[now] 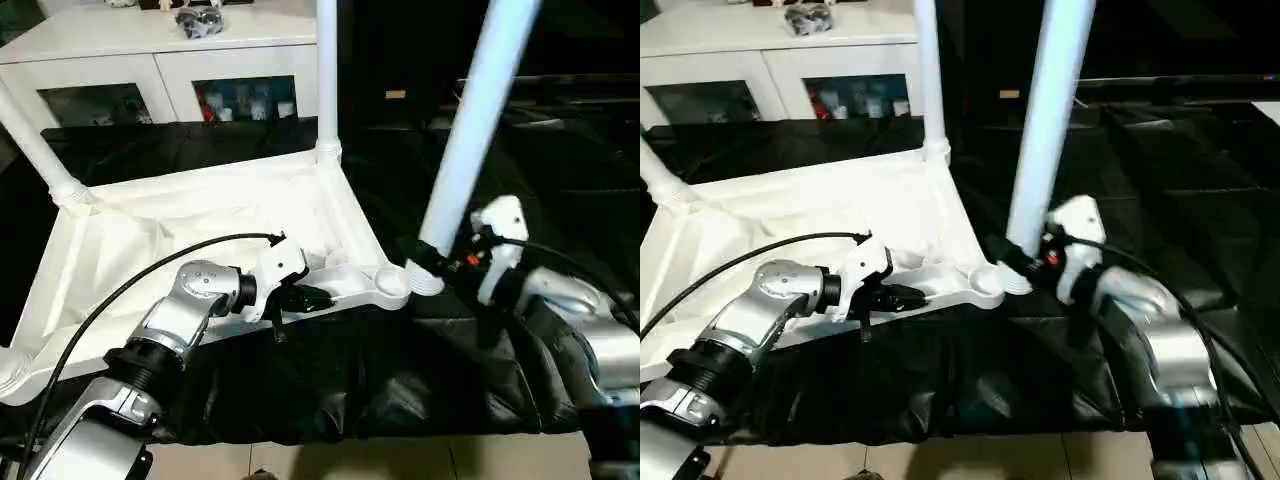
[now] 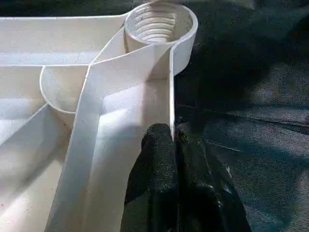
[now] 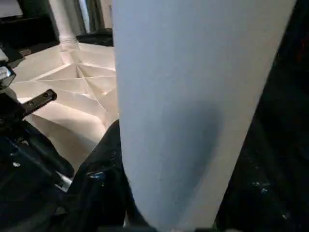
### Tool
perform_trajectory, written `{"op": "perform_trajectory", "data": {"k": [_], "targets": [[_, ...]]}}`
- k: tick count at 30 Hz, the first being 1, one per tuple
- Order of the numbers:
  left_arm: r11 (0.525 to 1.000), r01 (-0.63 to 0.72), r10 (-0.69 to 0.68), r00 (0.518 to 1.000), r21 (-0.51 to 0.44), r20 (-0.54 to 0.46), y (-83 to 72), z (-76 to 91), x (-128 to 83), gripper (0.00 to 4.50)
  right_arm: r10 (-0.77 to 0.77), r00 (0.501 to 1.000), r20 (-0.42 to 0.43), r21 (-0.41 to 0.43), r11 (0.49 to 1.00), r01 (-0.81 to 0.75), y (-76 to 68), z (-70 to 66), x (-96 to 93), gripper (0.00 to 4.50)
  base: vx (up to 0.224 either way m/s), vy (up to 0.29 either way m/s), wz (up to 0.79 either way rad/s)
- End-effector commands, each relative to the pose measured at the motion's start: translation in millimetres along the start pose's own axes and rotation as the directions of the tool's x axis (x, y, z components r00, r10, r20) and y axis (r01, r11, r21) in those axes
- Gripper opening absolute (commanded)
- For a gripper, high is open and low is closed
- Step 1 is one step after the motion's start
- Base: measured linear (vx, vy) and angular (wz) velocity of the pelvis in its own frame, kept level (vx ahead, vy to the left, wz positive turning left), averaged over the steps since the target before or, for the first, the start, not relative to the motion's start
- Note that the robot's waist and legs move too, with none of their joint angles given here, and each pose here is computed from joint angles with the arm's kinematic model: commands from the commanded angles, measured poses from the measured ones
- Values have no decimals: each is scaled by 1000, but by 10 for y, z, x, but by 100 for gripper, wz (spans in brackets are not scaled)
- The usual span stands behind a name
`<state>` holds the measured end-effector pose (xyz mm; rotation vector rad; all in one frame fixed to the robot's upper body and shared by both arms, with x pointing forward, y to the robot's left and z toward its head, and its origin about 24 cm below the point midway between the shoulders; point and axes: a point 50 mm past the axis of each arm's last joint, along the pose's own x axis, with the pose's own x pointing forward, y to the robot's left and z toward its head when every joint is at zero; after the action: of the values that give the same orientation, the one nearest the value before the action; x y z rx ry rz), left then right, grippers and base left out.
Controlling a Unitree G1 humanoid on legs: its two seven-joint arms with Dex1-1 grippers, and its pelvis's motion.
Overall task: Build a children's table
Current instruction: Insert table leg to table base
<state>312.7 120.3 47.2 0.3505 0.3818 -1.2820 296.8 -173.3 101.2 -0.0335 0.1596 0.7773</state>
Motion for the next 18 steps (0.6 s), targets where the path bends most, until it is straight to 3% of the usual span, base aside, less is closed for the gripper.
{"op": "perform_trajectory", "data": {"k": [1,9,18], "targets": [[999,24,-24,999,-29,-20,-13,-56,-20,57,15,1000,10,-21,1000,-15,-13,44,37,188,0,0,0],[999,25,-26,999,-29,-45,-7,-104,-29,89,47,999,15,-3,999,-47,-2,16,136,188,0,0,0],[999,32,-34,999,-44,-28,11,-90,-50,14,84,996,16,3,996,-84,28,6,206,188,0,0,0]]}}
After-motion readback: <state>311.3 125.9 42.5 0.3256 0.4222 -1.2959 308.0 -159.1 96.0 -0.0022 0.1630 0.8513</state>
